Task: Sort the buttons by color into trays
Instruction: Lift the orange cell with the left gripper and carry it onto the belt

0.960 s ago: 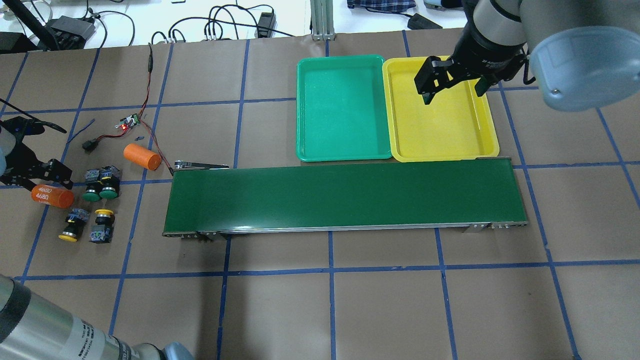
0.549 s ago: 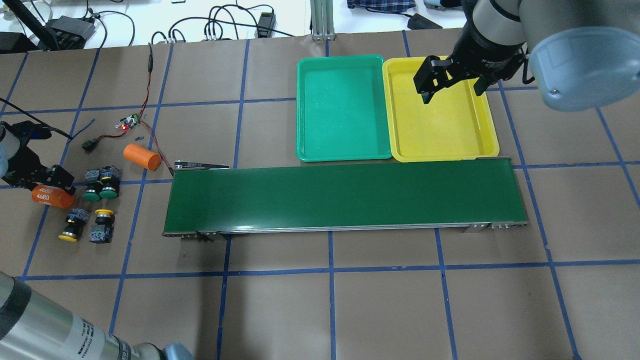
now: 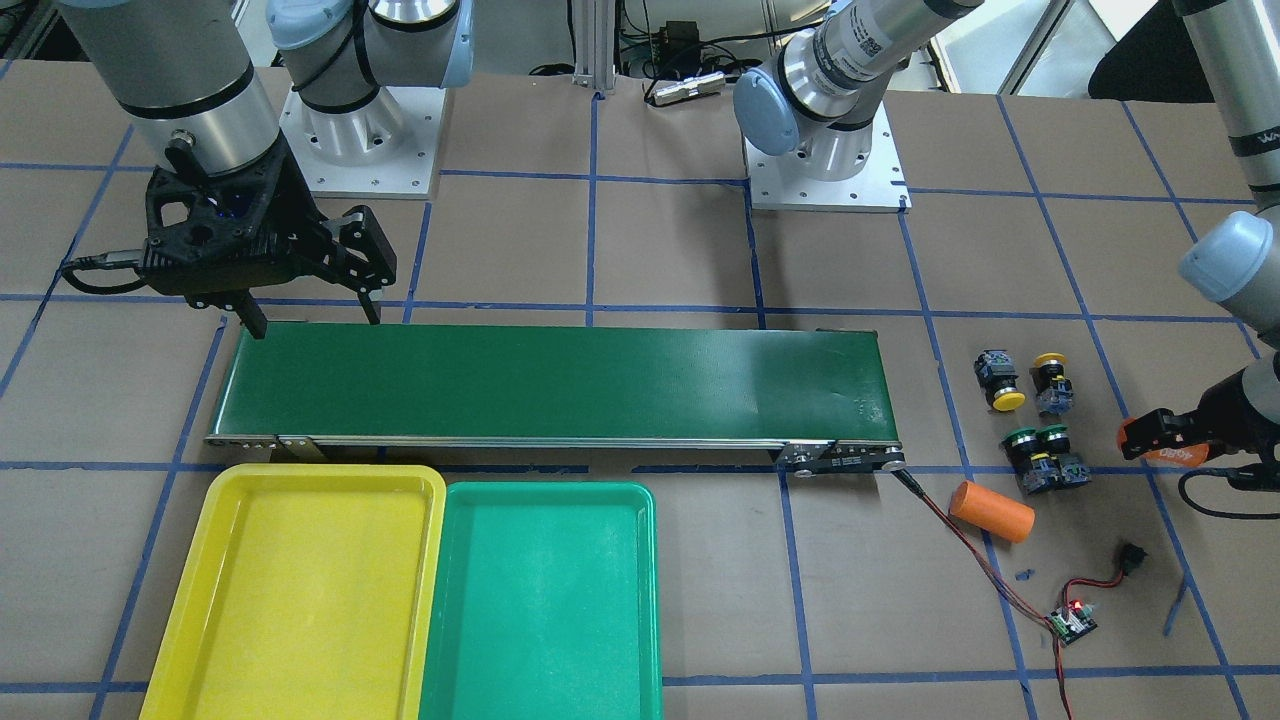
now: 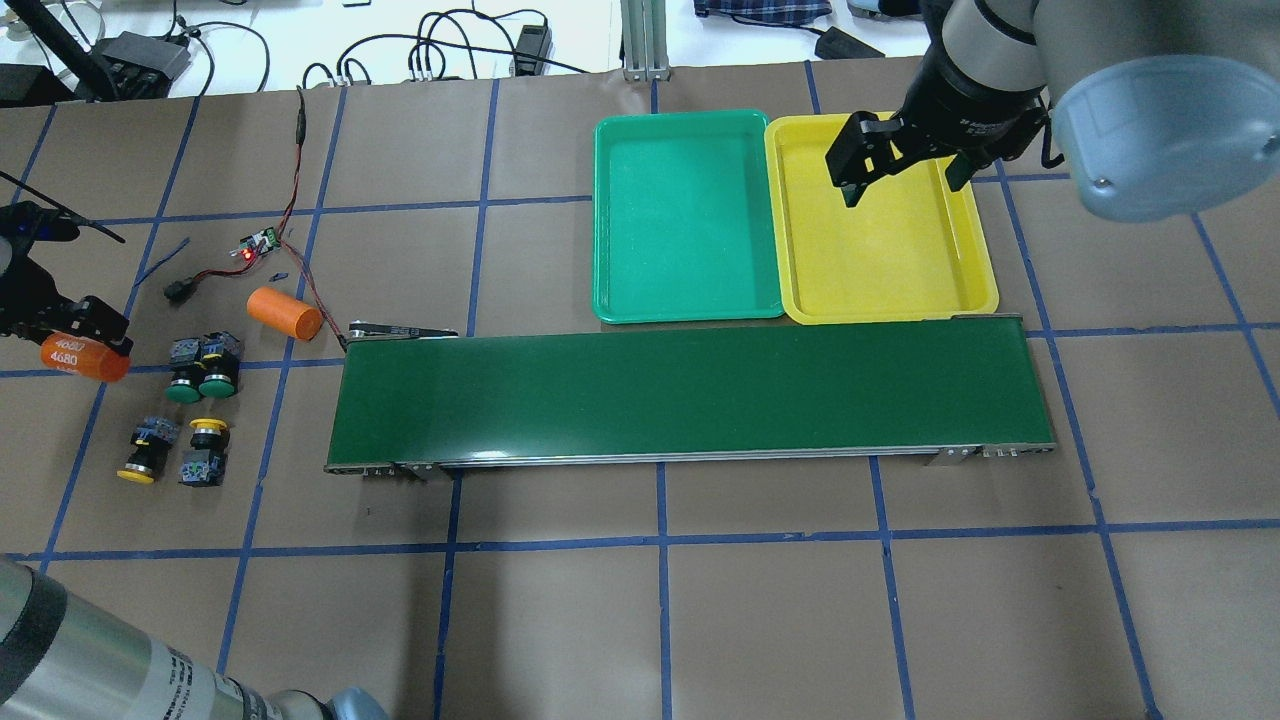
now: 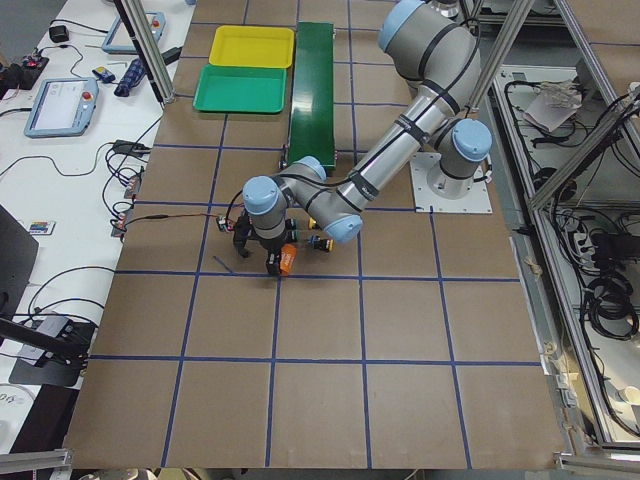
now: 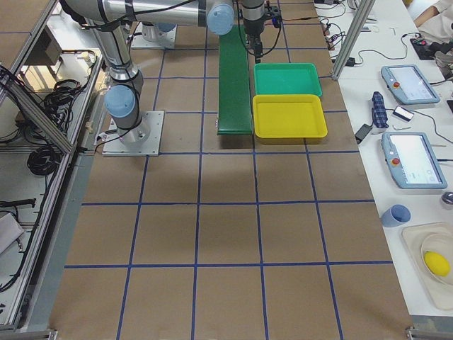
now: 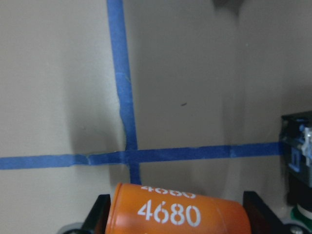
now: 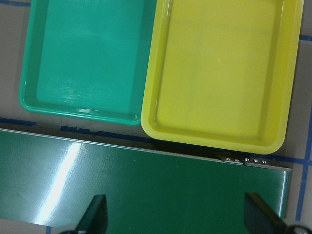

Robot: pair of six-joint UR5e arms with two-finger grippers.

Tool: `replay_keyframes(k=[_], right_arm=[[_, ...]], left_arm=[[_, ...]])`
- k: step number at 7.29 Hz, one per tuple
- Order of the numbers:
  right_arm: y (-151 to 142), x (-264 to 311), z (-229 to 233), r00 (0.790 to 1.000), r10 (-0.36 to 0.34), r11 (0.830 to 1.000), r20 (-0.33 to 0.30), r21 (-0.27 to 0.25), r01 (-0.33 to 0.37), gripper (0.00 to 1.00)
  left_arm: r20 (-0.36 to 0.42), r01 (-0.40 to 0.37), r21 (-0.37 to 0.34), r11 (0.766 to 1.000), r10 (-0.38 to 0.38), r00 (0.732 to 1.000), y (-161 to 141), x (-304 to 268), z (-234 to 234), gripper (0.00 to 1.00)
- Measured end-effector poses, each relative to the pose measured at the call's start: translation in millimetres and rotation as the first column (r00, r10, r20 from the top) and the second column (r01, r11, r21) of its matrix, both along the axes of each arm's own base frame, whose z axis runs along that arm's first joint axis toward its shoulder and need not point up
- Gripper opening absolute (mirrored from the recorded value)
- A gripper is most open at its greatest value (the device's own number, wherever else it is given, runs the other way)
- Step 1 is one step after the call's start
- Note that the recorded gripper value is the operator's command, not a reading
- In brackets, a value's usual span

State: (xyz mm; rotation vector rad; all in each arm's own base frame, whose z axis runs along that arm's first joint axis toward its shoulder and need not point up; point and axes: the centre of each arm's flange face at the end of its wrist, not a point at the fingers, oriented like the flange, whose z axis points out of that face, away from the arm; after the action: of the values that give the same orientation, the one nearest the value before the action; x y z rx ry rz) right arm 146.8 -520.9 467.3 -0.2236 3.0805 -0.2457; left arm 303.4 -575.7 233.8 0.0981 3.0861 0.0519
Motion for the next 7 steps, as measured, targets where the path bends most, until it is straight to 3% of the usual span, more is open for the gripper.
replay_keyframes(k=[2, 4, 7], right_arm=[[1, 0, 2, 1.000, -0.002, 1.000, 0.000, -0.003, 0.002, 1.00], [2, 0, 3, 1.000, -0.001, 1.000, 0.000, -0.004, 0.001, 1.00], [2, 0, 3, 1.000, 0.001, 1.000, 0.000, -0.005, -0.001, 1.00]], left_arm=[[-0.036, -0.054, -0.031, 0.998, 0.053, 0.998, -25, -54, 46, 0.00], [-0.060, -0.110, -0.059, 0.992, 0.106, 0.993, -47, -155, 79, 0.00], [-0.077, -0.147, -0.010, 0.989, 0.146, 0.986, -36, -301, 66, 0.00]])
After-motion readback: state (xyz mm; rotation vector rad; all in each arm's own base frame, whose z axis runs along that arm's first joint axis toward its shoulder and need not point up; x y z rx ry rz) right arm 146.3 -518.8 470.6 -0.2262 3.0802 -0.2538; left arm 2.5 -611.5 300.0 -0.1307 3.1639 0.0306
